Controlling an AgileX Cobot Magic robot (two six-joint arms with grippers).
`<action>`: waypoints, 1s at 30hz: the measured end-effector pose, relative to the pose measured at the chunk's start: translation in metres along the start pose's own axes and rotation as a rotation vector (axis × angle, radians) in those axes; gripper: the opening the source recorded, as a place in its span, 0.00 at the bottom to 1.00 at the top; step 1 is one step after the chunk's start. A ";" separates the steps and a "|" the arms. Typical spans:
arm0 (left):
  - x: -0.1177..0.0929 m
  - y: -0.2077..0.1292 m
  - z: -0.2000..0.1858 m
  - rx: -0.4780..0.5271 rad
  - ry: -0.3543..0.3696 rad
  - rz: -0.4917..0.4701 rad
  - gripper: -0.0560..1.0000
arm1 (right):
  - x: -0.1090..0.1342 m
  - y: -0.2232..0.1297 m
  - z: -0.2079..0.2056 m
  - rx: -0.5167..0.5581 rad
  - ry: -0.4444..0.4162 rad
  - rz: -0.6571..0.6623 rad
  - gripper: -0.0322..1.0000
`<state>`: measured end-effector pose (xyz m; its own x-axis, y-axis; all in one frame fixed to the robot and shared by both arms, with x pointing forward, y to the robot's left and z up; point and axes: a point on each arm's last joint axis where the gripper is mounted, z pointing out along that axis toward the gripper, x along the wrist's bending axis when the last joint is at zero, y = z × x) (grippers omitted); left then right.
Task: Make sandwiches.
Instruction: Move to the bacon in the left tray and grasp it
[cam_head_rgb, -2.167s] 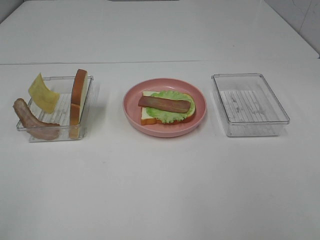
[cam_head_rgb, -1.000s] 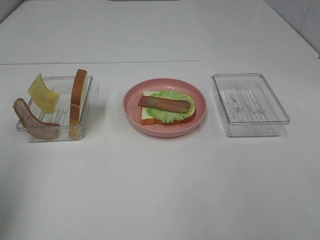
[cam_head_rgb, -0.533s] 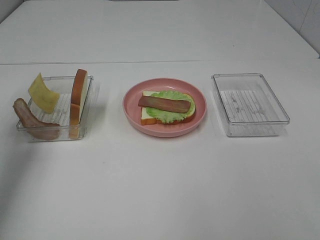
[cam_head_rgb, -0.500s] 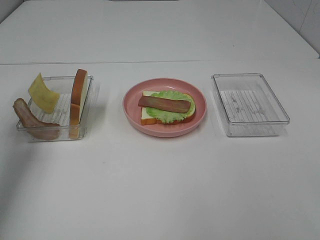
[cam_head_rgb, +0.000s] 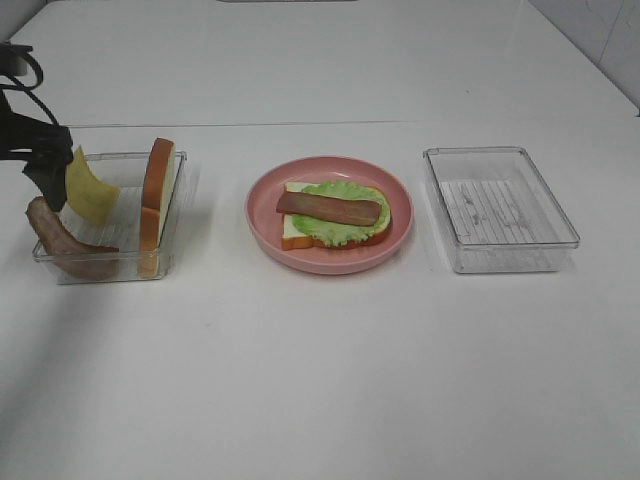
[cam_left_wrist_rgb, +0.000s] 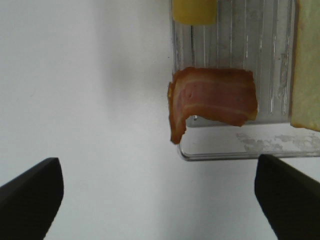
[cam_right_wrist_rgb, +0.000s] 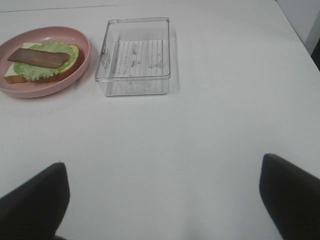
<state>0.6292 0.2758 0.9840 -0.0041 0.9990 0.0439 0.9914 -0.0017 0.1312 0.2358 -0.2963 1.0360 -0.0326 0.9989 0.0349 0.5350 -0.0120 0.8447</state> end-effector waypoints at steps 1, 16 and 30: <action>-0.004 0.004 0.008 0.002 -0.001 -0.005 0.98 | 0.000 0.000 0.000 0.000 0.000 0.000 0.96; -0.020 0.016 0.043 -0.004 -0.009 0.017 0.98 | 0.000 0.000 0.000 0.000 0.000 0.000 0.96; -0.020 0.017 0.042 -0.008 -0.010 0.020 0.56 | 0.000 0.000 0.000 0.000 0.000 0.000 0.96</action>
<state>0.6514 0.2575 0.9433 0.0167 0.9992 0.0368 0.9901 -0.0217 0.1386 0.2358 -0.2963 1.0360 -0.0326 0.9989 0.0349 0.5350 -0.0120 0.8447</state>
